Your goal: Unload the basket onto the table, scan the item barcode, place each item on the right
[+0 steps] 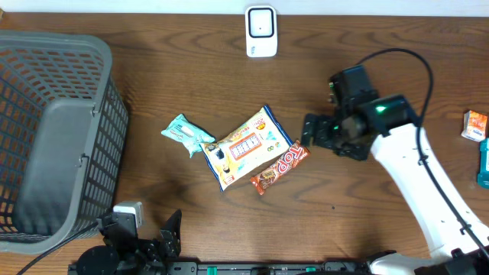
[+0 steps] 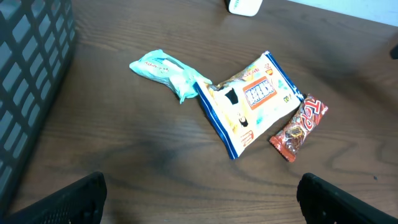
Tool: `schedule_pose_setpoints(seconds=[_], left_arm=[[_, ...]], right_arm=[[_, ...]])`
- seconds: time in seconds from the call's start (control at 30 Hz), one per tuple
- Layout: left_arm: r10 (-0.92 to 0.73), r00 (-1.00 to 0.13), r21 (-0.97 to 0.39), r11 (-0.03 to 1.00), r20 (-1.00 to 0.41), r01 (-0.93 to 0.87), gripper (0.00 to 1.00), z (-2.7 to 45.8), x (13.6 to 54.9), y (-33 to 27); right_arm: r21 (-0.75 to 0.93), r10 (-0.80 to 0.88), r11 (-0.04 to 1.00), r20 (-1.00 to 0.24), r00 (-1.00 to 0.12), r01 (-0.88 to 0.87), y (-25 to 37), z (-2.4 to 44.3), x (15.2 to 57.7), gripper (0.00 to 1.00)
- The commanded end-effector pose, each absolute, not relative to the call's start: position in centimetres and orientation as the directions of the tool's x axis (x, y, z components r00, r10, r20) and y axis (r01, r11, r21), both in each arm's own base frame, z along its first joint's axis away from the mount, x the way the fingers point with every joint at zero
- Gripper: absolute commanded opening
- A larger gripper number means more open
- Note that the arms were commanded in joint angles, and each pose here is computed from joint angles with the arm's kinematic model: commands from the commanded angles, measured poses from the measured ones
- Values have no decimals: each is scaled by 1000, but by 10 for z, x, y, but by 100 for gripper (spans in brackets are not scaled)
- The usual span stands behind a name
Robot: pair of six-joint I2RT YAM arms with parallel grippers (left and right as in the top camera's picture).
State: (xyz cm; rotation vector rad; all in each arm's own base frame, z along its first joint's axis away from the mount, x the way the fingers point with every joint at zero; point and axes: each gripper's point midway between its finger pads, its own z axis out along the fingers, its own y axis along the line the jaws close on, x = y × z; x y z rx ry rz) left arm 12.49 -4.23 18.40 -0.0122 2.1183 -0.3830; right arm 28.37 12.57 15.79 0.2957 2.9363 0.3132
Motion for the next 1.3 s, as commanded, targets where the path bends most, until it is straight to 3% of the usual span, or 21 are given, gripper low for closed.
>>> schedule_pose_setpoints(seconds=[0.0, 0.2, 0.3, 0.43, 0.47, 0.57, 0.83, 1.1, 1.27], left_arm=[[-159, -545, -277, 950, -823, 142, 98, 186, 125, -42], [-159, -545, -277, 950, -823, 142, 98, 186, 125, -42], [-159, -545, -277, 950, -823, 142, 98, 186, 125, -43], [-159, -545, -277, 950, -823, 142, 98, 186, 125, -42], [-159, -545, -277, 950, -823, 142, 98, 186, 125, -42], [-159, -545, -277, 950, -823, 142, 98, 186, 125, -42], [-159, -545, -277, 950, -823, 142, 98, 186, 125, -42], [-159, -545, -277, 950, -823, 142, 98, 186, 125, -42], [-159, -545, -277, 950, -823, 142, 98, 186, 125, -43]], right_arm=[[212, 132, 973, -170, -977, 94, 148, 149, 282, 99], [287, 23, 957, -184, -983, -31, 205, 128, 277, 94], [289, -32, 954, -179, -983, -84, 226, 107, 269, 99], [271, -82, 954, -174, -981, -128, 243, 79, 264, 99], [258, -49, 962, -151, -987, -87, 242, 71, 263, 99], [189, 162, 971, -57, -985, 149, 230, 47, 258, 75], [-66, 272, 960, -3, -962, 272, 199, 14, 253, 67], [-45, 282, 958, -34, -959, 284, 214, 48, 274, 59], [-60, 349, 935, -33, -936, 351, 213, 43, 275, 56]])
